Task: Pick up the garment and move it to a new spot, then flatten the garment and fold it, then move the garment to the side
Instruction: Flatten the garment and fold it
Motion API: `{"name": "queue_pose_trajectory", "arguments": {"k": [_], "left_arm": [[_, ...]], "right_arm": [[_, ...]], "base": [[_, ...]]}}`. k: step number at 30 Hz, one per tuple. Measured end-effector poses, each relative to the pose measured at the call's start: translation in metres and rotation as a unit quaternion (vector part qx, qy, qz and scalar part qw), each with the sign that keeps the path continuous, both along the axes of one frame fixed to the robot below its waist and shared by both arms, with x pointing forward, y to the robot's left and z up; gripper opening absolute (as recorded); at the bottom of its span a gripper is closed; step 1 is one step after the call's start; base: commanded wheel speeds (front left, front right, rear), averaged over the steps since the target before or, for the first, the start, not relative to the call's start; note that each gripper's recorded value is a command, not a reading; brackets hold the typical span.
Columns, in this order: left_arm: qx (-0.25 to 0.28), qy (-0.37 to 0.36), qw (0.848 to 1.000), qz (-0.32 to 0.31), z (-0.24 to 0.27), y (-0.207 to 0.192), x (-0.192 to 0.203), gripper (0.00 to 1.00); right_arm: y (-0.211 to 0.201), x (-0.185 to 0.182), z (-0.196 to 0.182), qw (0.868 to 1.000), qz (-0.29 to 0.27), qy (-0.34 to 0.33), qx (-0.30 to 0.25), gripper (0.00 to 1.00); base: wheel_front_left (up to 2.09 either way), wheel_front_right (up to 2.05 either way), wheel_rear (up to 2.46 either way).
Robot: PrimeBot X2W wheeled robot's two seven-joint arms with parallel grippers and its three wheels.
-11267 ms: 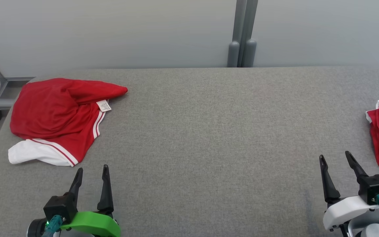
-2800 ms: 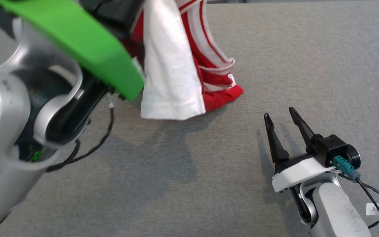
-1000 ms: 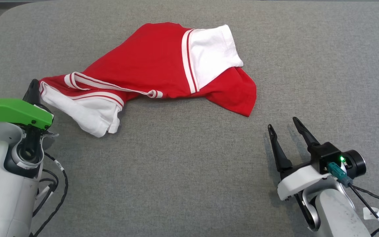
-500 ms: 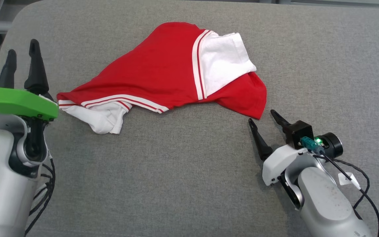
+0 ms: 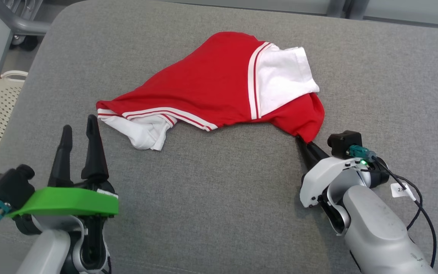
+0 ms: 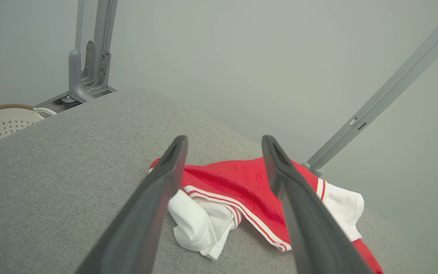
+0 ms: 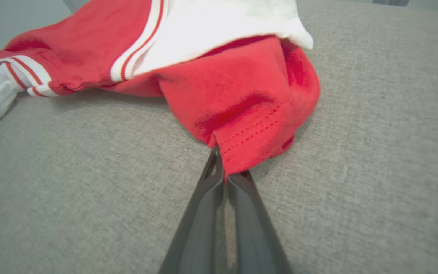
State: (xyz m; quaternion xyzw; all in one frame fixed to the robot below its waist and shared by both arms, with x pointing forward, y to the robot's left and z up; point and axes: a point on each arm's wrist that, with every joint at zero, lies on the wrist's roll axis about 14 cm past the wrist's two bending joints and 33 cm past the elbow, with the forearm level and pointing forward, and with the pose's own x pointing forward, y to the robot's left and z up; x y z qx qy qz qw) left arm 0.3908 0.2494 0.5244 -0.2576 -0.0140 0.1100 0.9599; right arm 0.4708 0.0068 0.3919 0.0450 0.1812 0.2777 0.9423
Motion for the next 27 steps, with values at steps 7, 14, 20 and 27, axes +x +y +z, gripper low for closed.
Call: {"name": "queue_pose_trajectory", "arguments": {"k": [7,14,20,27], "left_arm": [[-0.04,0.001,0.999,-0.008,-0.001,-0.018,-0.021,1.0],[-0.053,-0.011,0.998,-0.024,0.008,-0.03,-0.022,1.0],[-0.063,-0.015,0.997,-0.044,0.011,-0.042,-0.02,1.0],[-0.088,0.031,0.991,-0.091,-0.016,-0.074,-0.021,1.0]], "right_arm": [[-0.006,0.002,0.058,0.995,0.005,0.009,0.099,0.0],[-0.048,-0.008,0.162,0.97,0.013,0.006,0.244,0.0],[-0.09,-0.019,0.168,0.956,-0.025,0.067,0.286,0.0],[-0.145,-0.013,0.08,0.976,-0.12,0.166,0.08,0.0]], "base": [[0.0,0.0,0.0],[0.0,0.0,0.0],[0.0,0.0,0.0],[0.0,0.0,0.0]]}}
